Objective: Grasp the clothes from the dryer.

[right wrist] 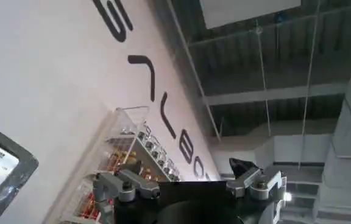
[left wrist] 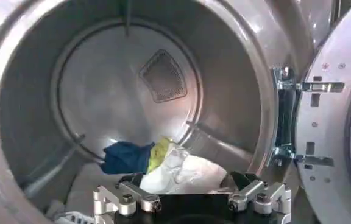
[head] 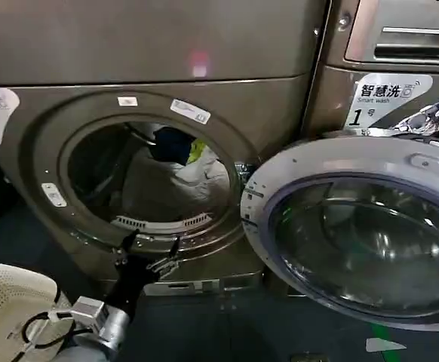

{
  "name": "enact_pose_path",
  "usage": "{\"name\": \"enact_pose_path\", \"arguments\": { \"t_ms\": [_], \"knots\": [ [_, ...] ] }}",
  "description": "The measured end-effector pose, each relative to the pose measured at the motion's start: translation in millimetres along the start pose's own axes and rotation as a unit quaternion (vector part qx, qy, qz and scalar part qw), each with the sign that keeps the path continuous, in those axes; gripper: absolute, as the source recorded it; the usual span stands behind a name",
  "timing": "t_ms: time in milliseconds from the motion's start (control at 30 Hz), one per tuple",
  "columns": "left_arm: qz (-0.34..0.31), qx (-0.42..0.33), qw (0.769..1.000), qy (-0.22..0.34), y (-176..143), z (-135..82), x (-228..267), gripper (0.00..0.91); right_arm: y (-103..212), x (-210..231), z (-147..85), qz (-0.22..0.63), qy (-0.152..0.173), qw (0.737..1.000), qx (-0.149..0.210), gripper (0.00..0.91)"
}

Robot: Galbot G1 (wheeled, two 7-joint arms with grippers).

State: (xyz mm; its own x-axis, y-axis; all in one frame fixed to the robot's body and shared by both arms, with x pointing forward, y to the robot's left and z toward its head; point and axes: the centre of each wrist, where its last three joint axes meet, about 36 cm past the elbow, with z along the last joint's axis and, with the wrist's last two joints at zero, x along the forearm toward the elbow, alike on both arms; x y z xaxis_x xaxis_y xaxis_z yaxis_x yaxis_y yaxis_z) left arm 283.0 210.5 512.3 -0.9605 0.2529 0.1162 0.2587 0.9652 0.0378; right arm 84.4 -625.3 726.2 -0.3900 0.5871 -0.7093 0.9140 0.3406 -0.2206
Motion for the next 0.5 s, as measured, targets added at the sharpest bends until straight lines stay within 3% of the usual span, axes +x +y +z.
{"name": "enact_pose_path", "arguments": {
  "t_ms": [500],
  "knots": [
    [-0.002, -0.007, 1.000, -0.005, -1.1, -1.8, 0.0, 0.907, -3.0, 0.1, -1.7, 0.006, 0.004, 1.000, 0.005, 0.907]
  ]
}}
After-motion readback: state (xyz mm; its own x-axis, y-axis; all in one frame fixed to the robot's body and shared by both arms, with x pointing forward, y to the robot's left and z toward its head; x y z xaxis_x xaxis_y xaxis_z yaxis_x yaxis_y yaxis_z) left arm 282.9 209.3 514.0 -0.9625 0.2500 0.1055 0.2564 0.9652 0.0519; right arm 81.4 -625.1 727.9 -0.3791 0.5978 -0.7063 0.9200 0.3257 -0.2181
